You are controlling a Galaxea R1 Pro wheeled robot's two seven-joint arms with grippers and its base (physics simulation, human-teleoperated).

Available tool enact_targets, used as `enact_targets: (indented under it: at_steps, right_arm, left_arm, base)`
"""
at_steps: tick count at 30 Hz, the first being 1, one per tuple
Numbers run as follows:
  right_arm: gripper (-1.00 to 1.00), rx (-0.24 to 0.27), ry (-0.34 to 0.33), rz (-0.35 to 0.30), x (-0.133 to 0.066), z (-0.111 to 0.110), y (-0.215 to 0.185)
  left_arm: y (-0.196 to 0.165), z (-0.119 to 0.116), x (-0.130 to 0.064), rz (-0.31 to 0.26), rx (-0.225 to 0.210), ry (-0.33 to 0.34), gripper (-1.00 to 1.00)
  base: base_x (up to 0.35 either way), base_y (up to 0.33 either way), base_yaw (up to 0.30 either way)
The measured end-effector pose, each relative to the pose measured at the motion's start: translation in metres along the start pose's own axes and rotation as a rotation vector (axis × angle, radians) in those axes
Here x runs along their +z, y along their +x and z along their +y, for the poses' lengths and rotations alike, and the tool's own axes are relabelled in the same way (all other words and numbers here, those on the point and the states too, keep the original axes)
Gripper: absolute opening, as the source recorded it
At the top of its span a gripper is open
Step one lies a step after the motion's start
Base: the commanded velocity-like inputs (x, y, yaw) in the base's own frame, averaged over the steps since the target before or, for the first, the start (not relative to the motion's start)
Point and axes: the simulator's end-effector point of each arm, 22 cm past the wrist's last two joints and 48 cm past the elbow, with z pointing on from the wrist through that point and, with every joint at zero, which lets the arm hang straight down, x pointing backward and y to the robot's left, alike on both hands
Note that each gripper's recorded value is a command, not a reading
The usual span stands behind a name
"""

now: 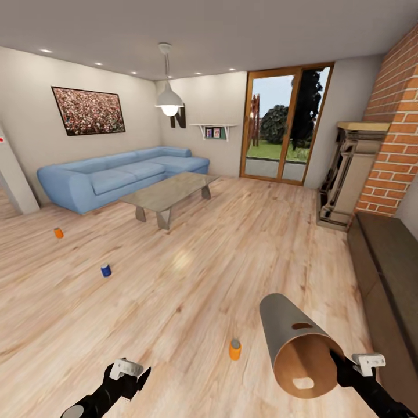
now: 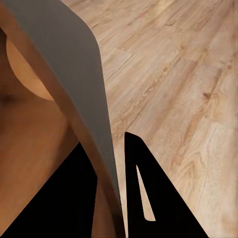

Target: Put the three can of soda from the living room inside the tash can in the kitchen.

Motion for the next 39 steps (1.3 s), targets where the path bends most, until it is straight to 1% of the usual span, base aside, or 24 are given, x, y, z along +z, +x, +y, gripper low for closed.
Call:
enact_targets:
  at_steps: [5, 7, 9, 10, 11, 12, 13, 15, 17, 18, 19, 22, 28, 31, 34, 36, 39]
  right_arm:
    - [-1.00, 0.011, 0.008, 0.014, 0.000, -0.001, 0.003]
    - [-1.00, 0.030, 0.012, 0.042, 0.000, -0.002, 0.009]
    - [-1.00, 0.048, 0.018, 0.055, -0.001, -0.005, 0.012]
    - [-1.00, 0.089, 0.039, 0.062, -0.002, -0.011, 0.013]
    - [-1.00, 0.141, 0.069, 0.065, -0.004, -0.021, 0.014]
    - [-1.00, 0.176, 0.084, 0.059, -0.005, -0.027, 0.012]
    - [-1.00, 0.212, 0.099, 0.070, -0.006, -0.031, 0.015]
    - [-1.00, 0.254, 0.157, 0.113, -0.009, -0.043, 0.026]
    - [-1.00, 0.289, 0.270, 0.160, -0.015, -0.066, 0.039]
    - [-1.00, 0.296, 0.307, 0.176, -0.018, -0.073, 0.043]
    - [-1.00, 0.302, 0.314, 0.183, -0.019, -0.074, 0.046]
    - [-1.00, 0.306, 0.333, 0.183, -0.019, -0.077, 0.047]
    - [-1.00, 0.291, 0.340, 0.153, -0.018, -0.079, 0.041]
    - [-1.00, 0.289, 0.334, 0.149, -0.017, -0.078, 0.040]
    - [-1.00, 0.288, 0.308, 0.146, -0.015, -0.072, 0.039]
    - [-1.00, 0.286, 0.267, 0.140, -0.012, -0.064, 0.037]
    - [-1.00, 0.278, 0.251, 0.131, -0.011, -0.062, 0.035]
  left_arm:
    - [0.000, 0.000, 0.000, -0.002, 0.001, 0.000, 1.00]
    - [0.001, 0.000, 0.000, -0.001, 0.001, 0.000, 1.00]
    - [0.002, 0.000, 0.000, -0.001, 0.000, 0.000, 1.00]
    - [0.003, 0.000, 0.000, 0.000, 0.000, 0.000, 1.00]
    - [0.003, 0.000, 0.000, 0.001, 0.000, 0.001, 1.00]
    - [0.003, 0.000, 0.000, 0.000, 0.000, 0.001, 1.00]
    - [0.004, 0.000, 0.000, 0.001, 0.000, 0.001, 1.00]
    - [0.004, 0.000, 0.000, 0.001, 0.000, 0.001, 1.00]
    - [0.004, 0.000, 0.000, 0.002, -0.001, 0.001, 1.00]
    - [0.005, 0.000, 0.000, 0.003, -0.001, 0.001, 1.00]
    - [0.005, 0.000, 0.000, 0.004, -0.001, 0.001, 1.00]
    - [0.007, -0.001, 0.000, 0.007, -0.002, 0.001, 1.00]
    - [0.008, -0.001, 0.000, 0.008, -0.002, 0.002, 1.00]
    - [0.008, -0.001, 0.001, 0.009, -0.001, 0.003, 1.00]
    - [0.009, -0.001, 0.001, 0.011, -0.001, 0.002, 1.00]
    - [0.010, -0.001, 0.001, 0.014, -0.002, 0.003, 1.00]
    - [0.016, -0.002, 0.001, 0.026, -0.005, 0.003, 1.00]
  base:
    - [0.210, 0.102, -0.140]
    - [0.208, 0.123, -0.217]
    - [0.207, 0.122, -0.230]
    - [0.206, 0.118, -0.240]
    - [0.205, 0.115, -0.242]
    - [0.203, 0.108, -0.244]
    - [0.201, 0.105, -0.245]
    - [0.197, 0.097, -0.244]
    - [0.191, 0.062, -0.195]
    - [0.189, 0.031, -0.164]
    - [0.188, 0.020, -0.152]
    - [0.187, 0.048, -0.112]
    - [0.109, 0.055, -0.026]
    - [0.026, 0.013, -0.005]
    - [0.053, -0.006, -0.002]
    - [0.111, -0.080, -0.001]
    - [0.146, -0.173, 0.000]
